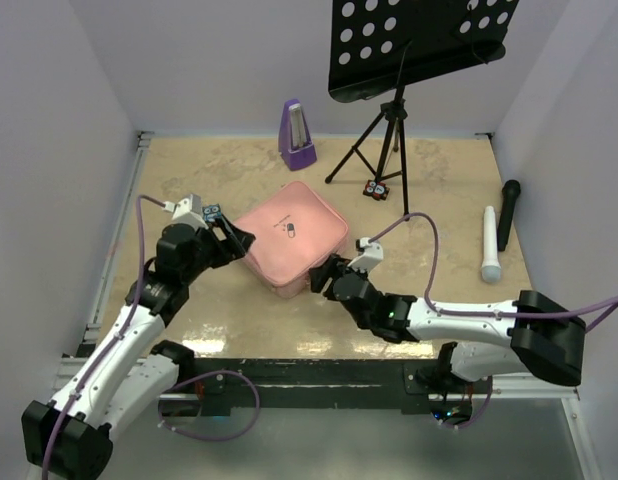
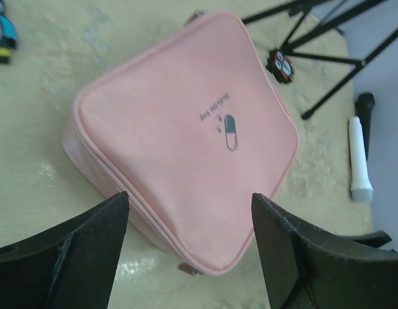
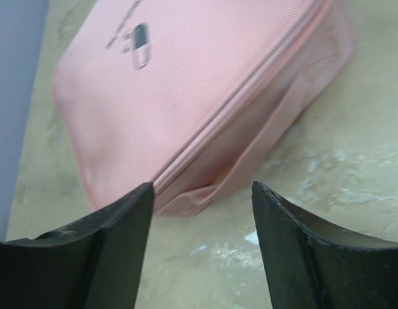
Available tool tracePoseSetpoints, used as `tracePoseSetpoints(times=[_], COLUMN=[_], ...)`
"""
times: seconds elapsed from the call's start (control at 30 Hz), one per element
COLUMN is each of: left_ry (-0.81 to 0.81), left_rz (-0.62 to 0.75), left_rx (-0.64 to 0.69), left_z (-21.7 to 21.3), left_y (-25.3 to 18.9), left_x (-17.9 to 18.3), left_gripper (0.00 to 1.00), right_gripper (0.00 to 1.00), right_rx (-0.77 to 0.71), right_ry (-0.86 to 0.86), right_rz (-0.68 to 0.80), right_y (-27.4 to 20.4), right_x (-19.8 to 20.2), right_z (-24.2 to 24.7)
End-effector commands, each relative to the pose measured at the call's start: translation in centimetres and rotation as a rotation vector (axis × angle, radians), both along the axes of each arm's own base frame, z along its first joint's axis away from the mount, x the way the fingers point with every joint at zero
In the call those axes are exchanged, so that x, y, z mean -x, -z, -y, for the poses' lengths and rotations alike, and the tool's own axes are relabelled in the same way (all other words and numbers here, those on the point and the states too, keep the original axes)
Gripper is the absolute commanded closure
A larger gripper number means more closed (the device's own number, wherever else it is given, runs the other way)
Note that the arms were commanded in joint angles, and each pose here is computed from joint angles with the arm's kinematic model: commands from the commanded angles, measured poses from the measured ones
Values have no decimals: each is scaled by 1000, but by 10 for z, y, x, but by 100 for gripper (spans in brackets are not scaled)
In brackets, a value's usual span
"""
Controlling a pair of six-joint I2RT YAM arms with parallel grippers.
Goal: Organize the medicine kit
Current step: Adjust the medicine box at the center of the board.
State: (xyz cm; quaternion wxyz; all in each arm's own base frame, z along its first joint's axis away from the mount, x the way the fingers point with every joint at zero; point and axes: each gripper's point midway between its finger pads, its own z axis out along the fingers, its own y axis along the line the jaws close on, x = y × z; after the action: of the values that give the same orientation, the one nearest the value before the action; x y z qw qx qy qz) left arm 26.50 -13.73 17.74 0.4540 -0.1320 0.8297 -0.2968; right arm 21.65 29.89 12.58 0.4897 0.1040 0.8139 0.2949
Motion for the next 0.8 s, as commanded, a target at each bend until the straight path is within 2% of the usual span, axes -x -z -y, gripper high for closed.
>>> tracePoseSetpoints(times=[0.0,0.1,0.2,0.3,0.37,0.6,0.77], left_ry=[-191,-260,-265,-210,-168,-53,27], left_rz=[46,38,11,-39,-24,-24,7], left_rx=[-142,-172,-175,-140,-81,-36,22], left_z=[-46,-69,-75,-63,-50,-29,-14], left_y=[-18,-13,2,18,21,37,41], left_x=[-31,-59,-87,-105,-113,-113,-103], left_gripper=[20,21,21,21,21,18,19], right_gripper=[37,39,31,27,24,21,20], right_rx=[-31,-16,-28,-56,-68,-36,13], right_ry=[116,146,141,104,82,-50,-109], right_rz=[-28,-27,-11,30,46,44,47], right_y=[2,1,-7,-18,-22,-9,5], right_x=[-19,-32,-43,-51,-60,-85,-99], right_z=[24,32,31,30,30,6,-11])
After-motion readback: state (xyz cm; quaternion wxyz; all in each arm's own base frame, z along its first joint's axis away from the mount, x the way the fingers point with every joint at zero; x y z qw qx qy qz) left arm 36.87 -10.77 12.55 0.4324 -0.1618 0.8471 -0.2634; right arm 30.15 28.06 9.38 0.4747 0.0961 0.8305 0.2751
